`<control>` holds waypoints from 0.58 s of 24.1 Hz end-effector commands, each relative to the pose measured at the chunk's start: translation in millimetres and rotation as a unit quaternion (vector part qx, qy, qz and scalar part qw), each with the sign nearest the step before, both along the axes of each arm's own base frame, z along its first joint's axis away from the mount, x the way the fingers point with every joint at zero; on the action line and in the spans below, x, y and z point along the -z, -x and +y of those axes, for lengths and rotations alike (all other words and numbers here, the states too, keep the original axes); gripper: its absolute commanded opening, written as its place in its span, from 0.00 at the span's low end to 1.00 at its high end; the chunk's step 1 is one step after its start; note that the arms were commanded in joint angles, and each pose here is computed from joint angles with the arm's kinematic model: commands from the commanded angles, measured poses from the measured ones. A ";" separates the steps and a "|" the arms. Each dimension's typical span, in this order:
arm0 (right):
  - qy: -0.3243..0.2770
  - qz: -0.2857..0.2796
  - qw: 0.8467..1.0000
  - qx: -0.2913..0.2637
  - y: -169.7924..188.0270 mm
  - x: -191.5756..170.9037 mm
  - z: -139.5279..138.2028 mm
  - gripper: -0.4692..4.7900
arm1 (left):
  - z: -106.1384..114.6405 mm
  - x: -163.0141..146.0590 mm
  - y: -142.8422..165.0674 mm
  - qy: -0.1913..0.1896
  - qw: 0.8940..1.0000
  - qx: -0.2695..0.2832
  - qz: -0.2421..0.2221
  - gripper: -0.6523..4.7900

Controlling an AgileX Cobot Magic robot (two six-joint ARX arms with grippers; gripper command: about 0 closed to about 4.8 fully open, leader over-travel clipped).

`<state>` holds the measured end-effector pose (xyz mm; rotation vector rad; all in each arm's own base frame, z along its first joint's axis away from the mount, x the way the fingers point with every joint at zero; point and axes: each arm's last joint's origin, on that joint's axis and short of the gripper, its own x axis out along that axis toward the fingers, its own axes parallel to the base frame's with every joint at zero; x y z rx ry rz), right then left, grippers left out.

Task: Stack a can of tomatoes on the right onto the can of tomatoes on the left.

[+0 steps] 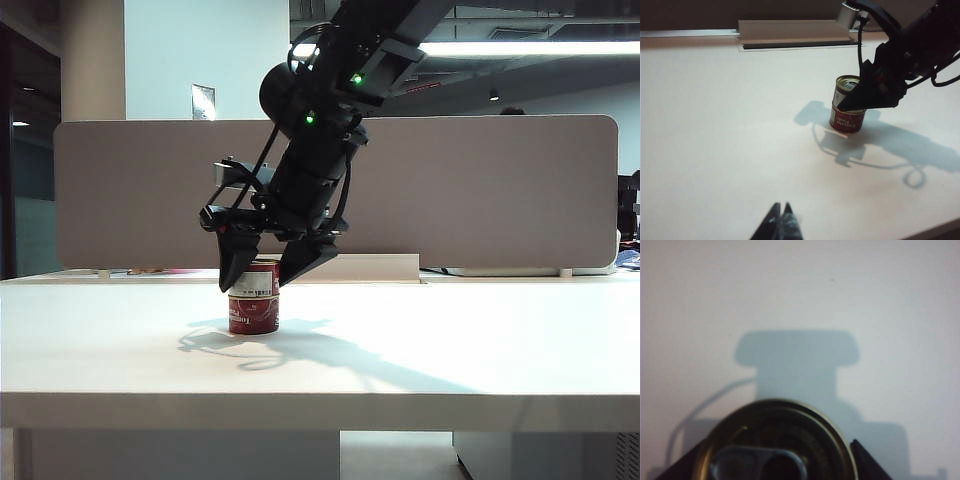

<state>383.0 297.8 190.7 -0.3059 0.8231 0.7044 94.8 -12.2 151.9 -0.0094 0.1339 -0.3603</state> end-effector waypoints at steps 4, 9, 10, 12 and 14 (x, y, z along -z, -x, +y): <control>-0.002 -0.019 1.000 0.008 2.6 -16.8 -2.1 0.81 | -0.1 0.3 0.3 -0.003 1.000 0.004 0.003 0.11; -0.010 -0.067 0.998 0.017 9.8 -58.4 -12.3 0.81 | -0.1 0.2 0.2 -0.003 1.000 0.003 0.003 0.11; -0.012 -0.080 0.996 0.024 11.5 -68.7 -16.0 0.81 | 0.0 0.2 0.2 -0.004 1.000 0.001 0.003 0.11; -0.013 -0.107 0.993 0.051 15.6 -96.8 -31.8 0.79 | 0.8 0.2 -0.1 -0.006 1.000 -0.013 0.002 0.11; -0.010 -0.116 0.991 0.067 18.3 -112.5 -44.9 0.67 | 1.8 0.2 -0.4 -0.008 0.999 -0.031 0.002 0.11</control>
